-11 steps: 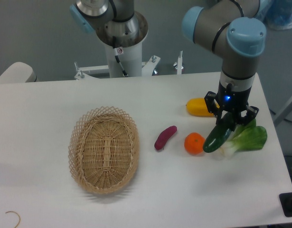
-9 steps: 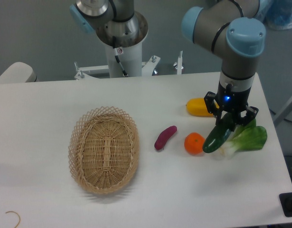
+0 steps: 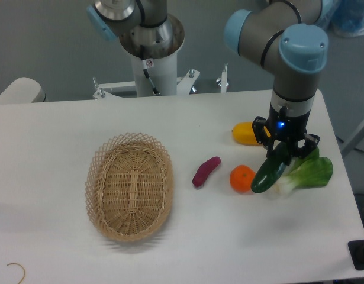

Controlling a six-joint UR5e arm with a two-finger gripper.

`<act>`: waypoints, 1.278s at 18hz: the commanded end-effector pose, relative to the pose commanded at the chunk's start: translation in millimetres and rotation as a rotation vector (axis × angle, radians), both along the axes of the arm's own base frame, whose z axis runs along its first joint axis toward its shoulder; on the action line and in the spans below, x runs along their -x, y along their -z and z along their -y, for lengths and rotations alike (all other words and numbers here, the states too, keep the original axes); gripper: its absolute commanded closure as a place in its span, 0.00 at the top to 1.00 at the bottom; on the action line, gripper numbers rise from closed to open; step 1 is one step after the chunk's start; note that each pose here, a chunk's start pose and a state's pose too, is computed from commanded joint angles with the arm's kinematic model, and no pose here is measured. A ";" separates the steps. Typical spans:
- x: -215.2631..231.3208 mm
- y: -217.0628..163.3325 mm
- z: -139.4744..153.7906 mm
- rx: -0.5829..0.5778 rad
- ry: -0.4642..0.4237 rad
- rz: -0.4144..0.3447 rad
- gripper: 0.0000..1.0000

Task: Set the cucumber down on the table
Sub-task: 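Lift the green cucumber with the gripper off the bok choy, then carry the held cucumber past the orange toward the basket rim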

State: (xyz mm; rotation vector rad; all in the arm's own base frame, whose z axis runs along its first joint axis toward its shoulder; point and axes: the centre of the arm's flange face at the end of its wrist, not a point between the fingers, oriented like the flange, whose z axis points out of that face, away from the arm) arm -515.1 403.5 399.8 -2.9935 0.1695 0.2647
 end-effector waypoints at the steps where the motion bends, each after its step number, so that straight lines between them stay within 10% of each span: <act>1: -0.8 0.8 -0.7 0.000 -0.003 0.002 0.36; 15: -76.5 78.9 -131.4 -0.067 -0.283 0.077 0.36; 23: -96.8 155.4 -172.4 -0.033 -0.247 0.111 0.36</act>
